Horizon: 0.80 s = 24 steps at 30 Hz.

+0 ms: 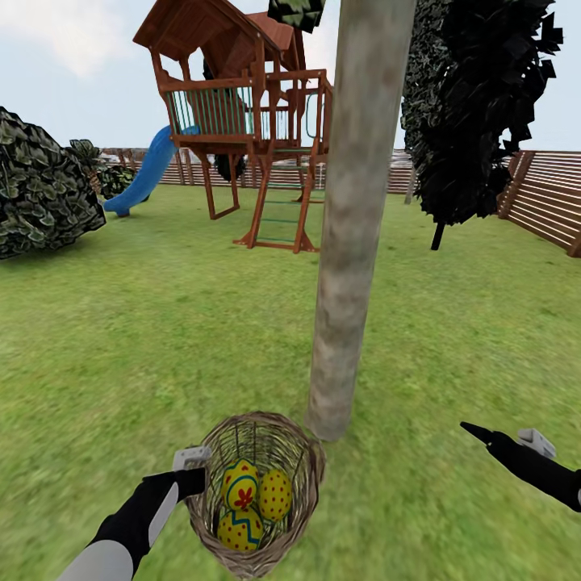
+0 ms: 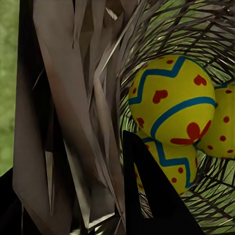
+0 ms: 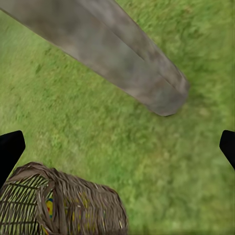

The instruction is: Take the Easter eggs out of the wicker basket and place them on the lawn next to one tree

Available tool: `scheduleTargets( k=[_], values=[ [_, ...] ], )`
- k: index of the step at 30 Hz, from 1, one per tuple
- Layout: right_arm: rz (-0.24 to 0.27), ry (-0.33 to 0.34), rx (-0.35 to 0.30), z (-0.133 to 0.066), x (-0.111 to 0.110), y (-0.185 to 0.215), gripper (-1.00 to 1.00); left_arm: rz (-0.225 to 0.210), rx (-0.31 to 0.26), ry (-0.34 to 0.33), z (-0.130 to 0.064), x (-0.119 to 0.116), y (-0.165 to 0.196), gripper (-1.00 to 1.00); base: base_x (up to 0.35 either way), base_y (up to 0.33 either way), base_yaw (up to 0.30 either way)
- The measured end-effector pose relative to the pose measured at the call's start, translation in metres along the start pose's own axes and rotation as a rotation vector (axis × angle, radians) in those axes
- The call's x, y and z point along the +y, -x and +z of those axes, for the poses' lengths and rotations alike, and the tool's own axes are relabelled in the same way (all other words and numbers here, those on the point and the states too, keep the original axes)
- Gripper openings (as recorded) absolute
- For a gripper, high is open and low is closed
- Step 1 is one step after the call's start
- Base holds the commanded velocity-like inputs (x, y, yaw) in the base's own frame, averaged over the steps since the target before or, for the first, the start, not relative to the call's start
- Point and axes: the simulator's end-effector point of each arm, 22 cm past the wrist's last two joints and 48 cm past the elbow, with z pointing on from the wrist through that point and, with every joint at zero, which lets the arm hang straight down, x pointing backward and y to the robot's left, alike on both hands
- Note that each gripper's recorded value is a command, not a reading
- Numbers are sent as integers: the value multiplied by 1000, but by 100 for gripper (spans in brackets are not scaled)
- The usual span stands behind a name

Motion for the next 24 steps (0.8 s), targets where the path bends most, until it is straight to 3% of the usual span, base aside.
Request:
scheduleTargets(
  k=[4, 7, 9, 11, 24],
  values=[
    [0, 24, 2, 0, 2, 1, 100, -1, -1, 0, 4, 0, 0, -100, 0, 0, 0],
    [29, 202, 35, -12, 33, 4, 100, -2, -2, 1, 7, 1, -1, -100, 0, 0, 0],
    [36, 149, 30, -8, 19, 4, 100, -9, -1, 1, 9, 2, -2, -100, 0, 0, 0],
    [40, 135, 23, -2, 16, -1, 100, -26, -1, 4, 11, 5, -3, -100, 0, 0, 0],
    [41, 130, 38, 14, 7, -17, 100, -29, -2, 3, 25, 5, -7, -100, 0, 0, 0]
  ],
)
